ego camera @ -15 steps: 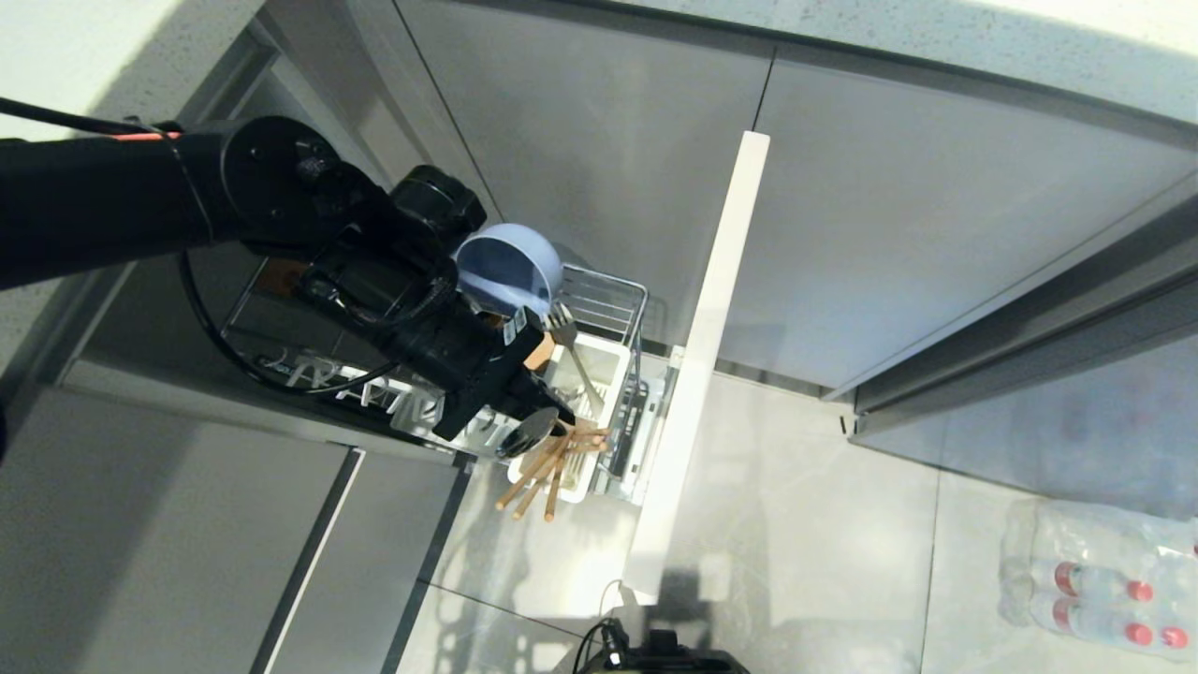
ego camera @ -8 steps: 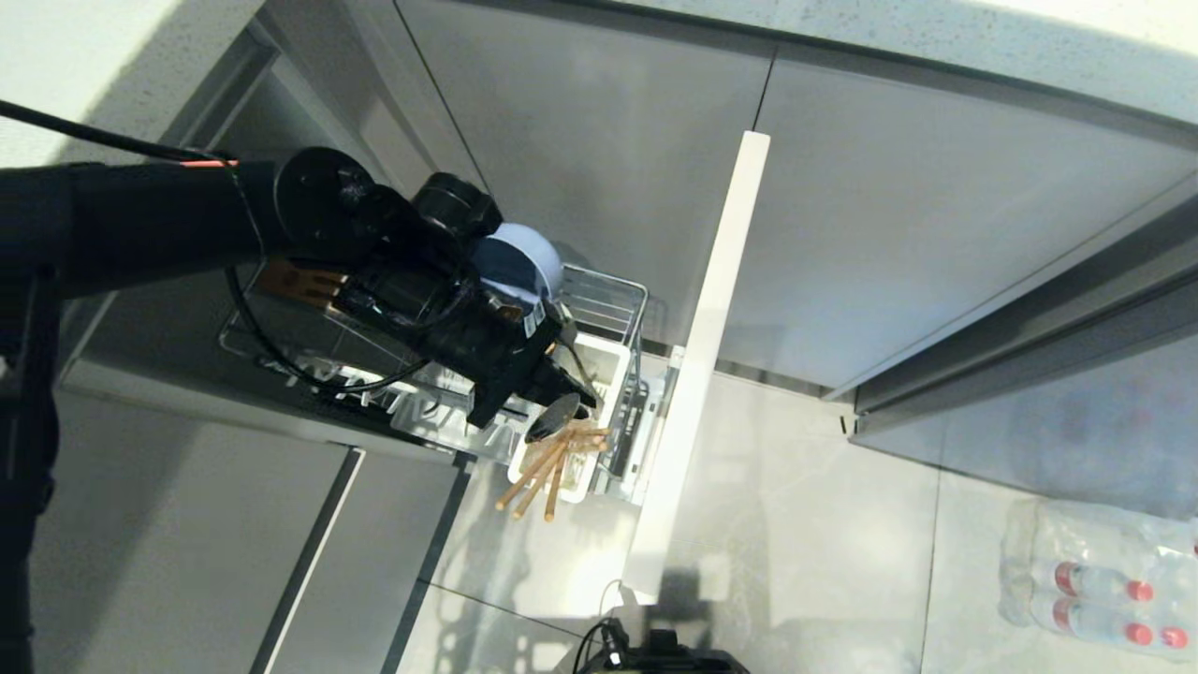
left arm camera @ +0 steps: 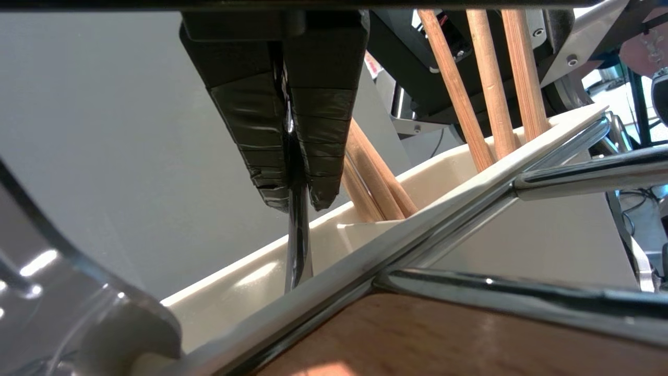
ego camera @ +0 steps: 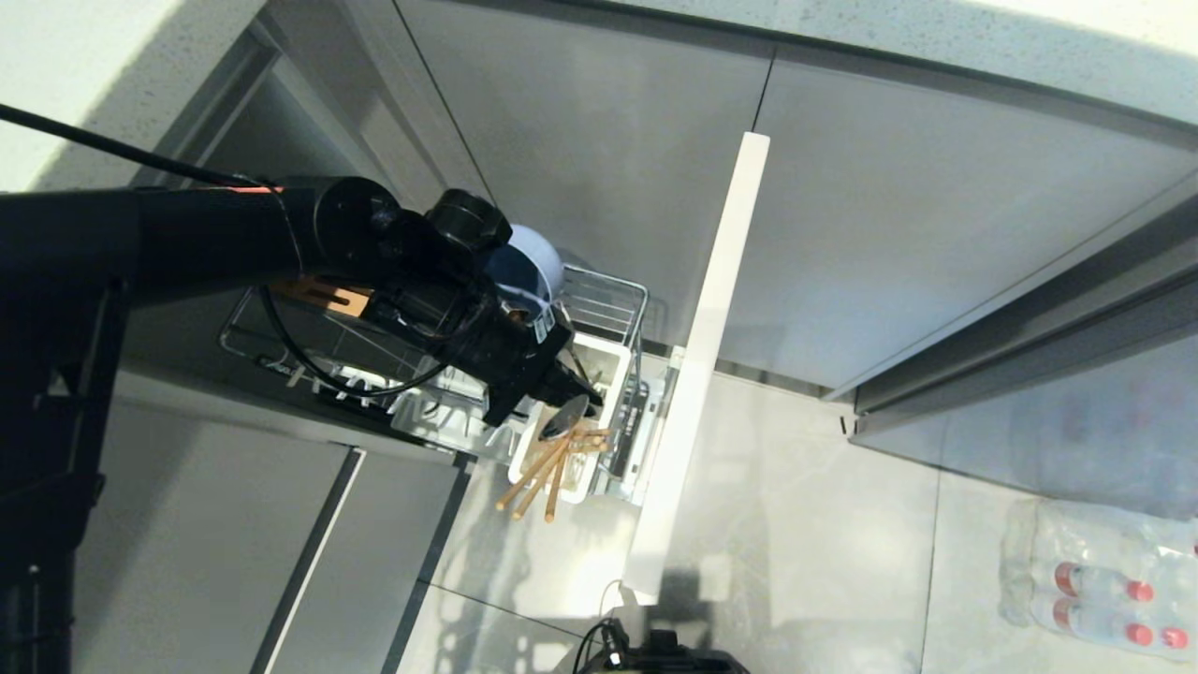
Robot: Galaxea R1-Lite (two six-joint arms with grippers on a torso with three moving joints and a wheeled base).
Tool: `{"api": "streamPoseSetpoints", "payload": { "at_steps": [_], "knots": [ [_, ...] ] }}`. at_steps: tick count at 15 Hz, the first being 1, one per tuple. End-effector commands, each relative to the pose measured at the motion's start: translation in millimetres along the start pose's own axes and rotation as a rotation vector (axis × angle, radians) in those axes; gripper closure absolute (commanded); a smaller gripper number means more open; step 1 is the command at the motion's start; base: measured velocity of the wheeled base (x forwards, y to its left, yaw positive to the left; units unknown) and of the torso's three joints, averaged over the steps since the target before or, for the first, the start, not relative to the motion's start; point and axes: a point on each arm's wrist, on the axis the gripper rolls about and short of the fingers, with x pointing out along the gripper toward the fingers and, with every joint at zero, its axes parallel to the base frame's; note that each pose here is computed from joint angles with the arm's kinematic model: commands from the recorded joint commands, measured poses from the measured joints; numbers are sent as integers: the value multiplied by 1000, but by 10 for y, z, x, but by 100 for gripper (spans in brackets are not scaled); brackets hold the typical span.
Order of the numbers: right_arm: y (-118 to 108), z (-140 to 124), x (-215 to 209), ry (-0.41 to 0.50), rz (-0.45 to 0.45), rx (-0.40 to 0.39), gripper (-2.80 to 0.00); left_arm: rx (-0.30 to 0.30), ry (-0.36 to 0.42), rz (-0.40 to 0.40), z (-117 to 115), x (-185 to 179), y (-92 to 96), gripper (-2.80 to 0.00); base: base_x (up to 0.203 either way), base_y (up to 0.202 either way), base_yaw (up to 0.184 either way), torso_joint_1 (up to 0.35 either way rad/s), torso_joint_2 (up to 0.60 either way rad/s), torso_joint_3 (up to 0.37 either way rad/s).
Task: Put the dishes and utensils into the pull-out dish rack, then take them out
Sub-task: Pick up the spoon and place it in the cupboard
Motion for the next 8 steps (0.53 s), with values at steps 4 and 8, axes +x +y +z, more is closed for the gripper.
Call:
{"api": "streamPoseSetpoints", "payload": {
  "at_steps": [4, 8],
  "knots": [
    [0, 0, 1, 1, -1, -1, 0, -14, 9, 7, 4, 21, 18, 0, 0, 0, 0, 0, 0, 0],
    [0, 0, 1, 1, 0, -1, 0, -15, 5, 8, 0, 10, 14, 0, 0, 0, 0, 0, 0, 0]
  ]
}}
